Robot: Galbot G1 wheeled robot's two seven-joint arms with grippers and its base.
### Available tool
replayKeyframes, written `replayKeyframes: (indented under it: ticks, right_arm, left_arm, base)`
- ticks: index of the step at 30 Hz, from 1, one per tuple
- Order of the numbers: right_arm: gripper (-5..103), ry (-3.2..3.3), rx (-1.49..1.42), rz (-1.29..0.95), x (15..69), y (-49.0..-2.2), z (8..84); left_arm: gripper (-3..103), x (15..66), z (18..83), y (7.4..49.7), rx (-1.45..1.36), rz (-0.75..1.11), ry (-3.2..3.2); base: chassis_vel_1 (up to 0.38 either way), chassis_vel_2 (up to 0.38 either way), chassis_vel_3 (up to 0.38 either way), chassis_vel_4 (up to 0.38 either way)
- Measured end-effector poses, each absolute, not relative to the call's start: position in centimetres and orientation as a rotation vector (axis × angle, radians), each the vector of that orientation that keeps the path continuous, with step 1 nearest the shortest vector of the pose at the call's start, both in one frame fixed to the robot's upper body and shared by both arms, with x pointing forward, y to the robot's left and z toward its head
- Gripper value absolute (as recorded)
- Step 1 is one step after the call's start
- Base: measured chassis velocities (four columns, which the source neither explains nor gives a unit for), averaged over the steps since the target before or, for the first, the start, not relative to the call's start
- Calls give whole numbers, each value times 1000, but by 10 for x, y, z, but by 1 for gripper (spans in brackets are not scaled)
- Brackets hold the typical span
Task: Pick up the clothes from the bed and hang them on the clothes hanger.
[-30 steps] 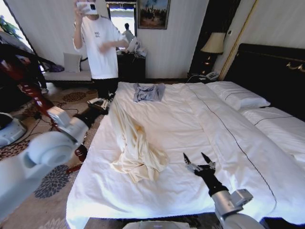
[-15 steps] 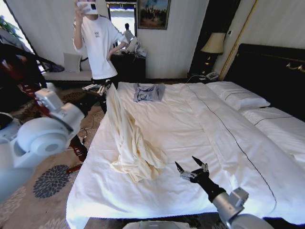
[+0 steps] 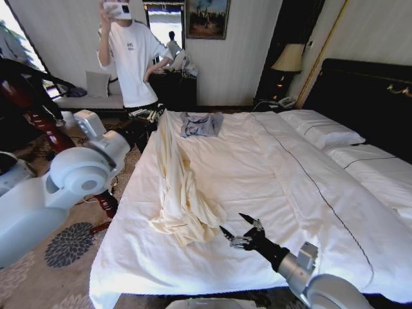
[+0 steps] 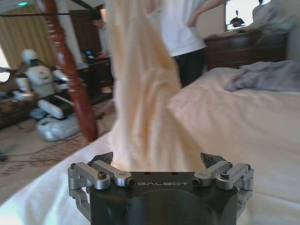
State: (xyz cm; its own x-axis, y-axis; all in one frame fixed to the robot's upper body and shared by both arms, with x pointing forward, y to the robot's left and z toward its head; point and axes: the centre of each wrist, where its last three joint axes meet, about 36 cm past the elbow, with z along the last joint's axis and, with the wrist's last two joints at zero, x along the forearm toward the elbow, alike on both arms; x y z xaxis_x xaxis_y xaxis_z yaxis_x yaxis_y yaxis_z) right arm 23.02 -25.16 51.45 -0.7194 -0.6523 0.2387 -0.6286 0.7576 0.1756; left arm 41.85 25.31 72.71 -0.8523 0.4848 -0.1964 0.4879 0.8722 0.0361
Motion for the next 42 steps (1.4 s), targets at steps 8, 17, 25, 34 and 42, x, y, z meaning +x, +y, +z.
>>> replayKeyframes:
  ticks: [8,17,25,34,42]
  right_arm:
    - [100,-2602,1065,-179,251,-229,487]
    - [100,-2539,1073,-235,263,-207,460]
    - [100,-2462,1155,-291,264,-170,447]
    - [100,-2484,1117,-310,294,-152,436]
    - [100,-2448,1144,-352,308,-129,434]
  left_arm:
    - [1,420,728,255,738,-22,2864]
    - [1,408,718,263,721,4,2899]
    - [1,408,727,266,712,9,2888]
    - [1,398,727,274,706,21,2898]
    - [1,395,726,277,696,38,2907]
  base:
    - [0,0,0,0]
    - [0,0,0,0]
    - [0,0,0,0]
    - [0,0,0,0]
    - [0,0,0,0]
